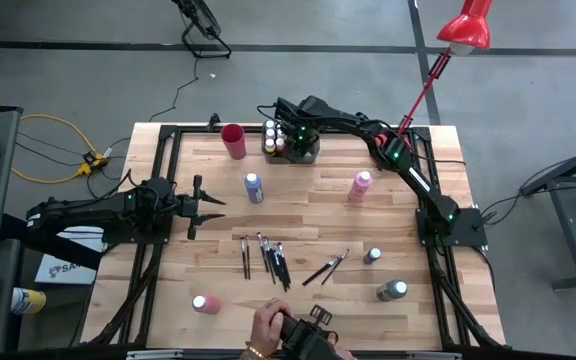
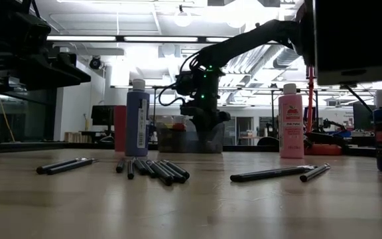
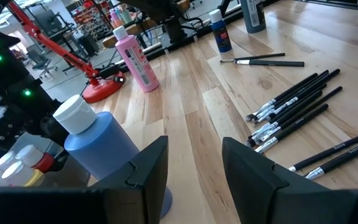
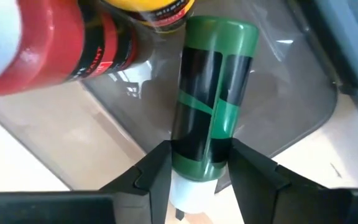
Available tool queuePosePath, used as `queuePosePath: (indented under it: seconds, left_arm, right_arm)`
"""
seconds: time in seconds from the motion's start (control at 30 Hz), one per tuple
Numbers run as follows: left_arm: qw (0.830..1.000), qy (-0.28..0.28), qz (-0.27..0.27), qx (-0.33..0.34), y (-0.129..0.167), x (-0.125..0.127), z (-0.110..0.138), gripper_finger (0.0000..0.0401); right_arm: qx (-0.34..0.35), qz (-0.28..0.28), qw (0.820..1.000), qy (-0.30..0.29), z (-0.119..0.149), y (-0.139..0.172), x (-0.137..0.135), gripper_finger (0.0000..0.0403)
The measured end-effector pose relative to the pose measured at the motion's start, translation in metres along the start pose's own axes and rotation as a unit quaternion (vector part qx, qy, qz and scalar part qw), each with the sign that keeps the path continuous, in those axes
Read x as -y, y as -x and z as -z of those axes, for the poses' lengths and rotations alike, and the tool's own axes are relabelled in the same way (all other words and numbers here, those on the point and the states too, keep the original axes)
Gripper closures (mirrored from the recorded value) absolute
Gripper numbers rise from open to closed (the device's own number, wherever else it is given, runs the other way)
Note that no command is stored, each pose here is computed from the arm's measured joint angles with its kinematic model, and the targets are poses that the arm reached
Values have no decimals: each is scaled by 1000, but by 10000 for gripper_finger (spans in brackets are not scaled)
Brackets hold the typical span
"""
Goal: Pick & Place Paint Supplies
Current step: Put the green paint bottle into the black bin
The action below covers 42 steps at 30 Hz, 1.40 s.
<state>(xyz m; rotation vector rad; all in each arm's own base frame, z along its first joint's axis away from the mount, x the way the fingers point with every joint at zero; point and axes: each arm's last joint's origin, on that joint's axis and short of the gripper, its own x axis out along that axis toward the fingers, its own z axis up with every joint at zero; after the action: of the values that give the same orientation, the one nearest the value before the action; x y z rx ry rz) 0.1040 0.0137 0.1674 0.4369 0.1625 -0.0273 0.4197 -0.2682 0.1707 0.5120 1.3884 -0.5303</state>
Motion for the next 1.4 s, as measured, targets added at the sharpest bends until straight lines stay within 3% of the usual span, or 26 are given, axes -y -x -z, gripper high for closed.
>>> queuePosePath:
  seconds: [0.27,0.63,1.0,1.23,1.4]
  left_arm:
    - [1000,0,0,0,0,0,0,254]
    - [1000,0,-1,-1,0,0,0,254]
    - [1000,0,-1,0,0,0,0,254]
    - [1000,0,-1,0,0,0,0,254]
    - [1000,0,1,0,0,0,0,254]
  right_arm:
    - [-11,10,1000,-2,4,7,1,270]
    - [38,-2,999,-17,9,59,6,270]
    - [37,-113,993,-11,33,119,3,270]
    - [51,-251,966,31,40,141,-4,270]
    - [52,-294,952,63,40,142,-7,270]
